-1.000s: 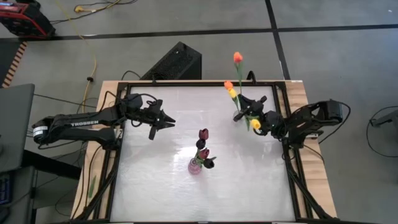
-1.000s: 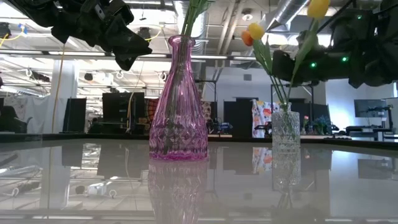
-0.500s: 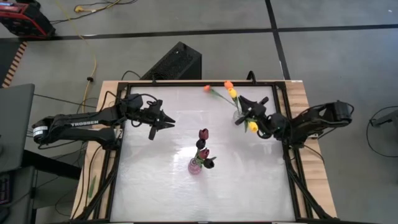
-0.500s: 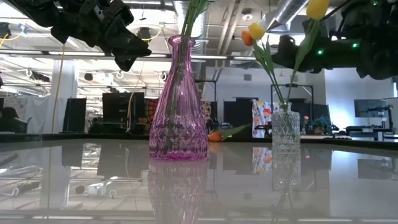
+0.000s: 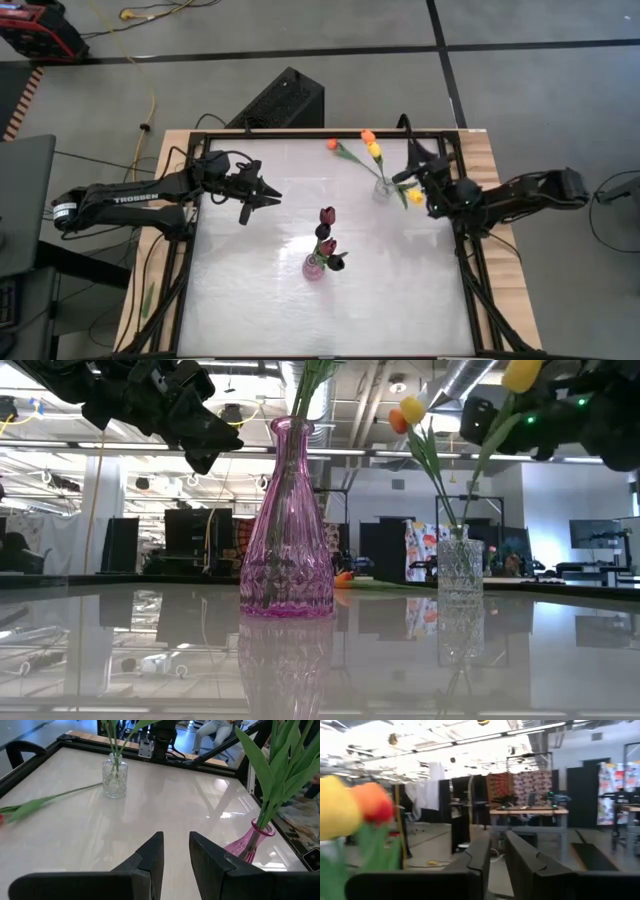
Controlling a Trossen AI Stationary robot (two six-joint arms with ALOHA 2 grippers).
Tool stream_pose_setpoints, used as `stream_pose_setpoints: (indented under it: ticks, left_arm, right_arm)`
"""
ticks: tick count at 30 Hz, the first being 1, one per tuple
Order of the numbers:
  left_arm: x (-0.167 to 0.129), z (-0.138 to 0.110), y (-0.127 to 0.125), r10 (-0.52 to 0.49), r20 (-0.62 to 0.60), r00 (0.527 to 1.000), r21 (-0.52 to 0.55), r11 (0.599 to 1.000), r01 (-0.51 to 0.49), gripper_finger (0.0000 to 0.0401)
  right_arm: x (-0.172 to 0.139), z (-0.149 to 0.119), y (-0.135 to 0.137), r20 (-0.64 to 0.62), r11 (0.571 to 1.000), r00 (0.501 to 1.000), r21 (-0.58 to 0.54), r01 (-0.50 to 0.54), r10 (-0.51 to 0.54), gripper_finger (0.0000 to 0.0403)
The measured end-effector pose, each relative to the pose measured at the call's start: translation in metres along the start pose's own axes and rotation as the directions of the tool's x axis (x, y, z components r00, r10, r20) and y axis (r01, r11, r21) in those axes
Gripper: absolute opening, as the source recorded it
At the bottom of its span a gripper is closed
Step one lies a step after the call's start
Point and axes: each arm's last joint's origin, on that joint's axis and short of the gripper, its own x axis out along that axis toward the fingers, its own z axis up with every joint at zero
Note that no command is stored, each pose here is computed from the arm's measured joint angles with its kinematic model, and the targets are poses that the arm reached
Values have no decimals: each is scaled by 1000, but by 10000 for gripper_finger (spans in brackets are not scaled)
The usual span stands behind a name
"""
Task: Sort flowers into vase by color
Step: Put the orange flower into the transparent vase
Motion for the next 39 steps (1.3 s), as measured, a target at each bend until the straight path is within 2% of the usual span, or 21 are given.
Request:
stream_pose_setpoints:
  ticks: [3,8,16,19,23,26,30,34,39]
  left_arm:
    - [0,0,0,1,1,1000,19,1000,-1,79]
    - [0,0,1,24,4,1000,34,999,-25,79]
    - [0,-1,1,26,-6,1000,52,998,-26,79]
    - [0,-1,1,26,-7,1000,71,997,-26,79]
    - [0,-1,1,26,-7,1000,84,996,-26,79]
    - [0,-1,1,26,-7,1000,83,996,-25,79]
    - [0,-2,1,27,-16,1000,61,998,-26,79]
    - [0,-4,1,28,-38,999,43,999,-27,79]
    - [0,-6,1,29,-56,998,38,999,-27,79]
  right_arm:
    - [5,6,-5,-15,999,999,-35,29,-29,98]
    - [24,22,-6,-81,995,995,-82,52,-59,102]
    - [66,71,-13,-215,994,976,-108,-7,-16,102]
    - [84,87,-20,-309,993,951,-107,-48,13,102]
    - [115,93,-36,-457,993,885,-31,-110,84,102]
    - [143,85,-51,-569,990,810,70,-124,141,102]
    - [177,59,-68,-684,977,699,176,-119,209,102]
    - [201,26,-73,-780,971,579,189,-146,239,106]
    - [226,-13,-67,-861,960,427,228,-163,277,146]
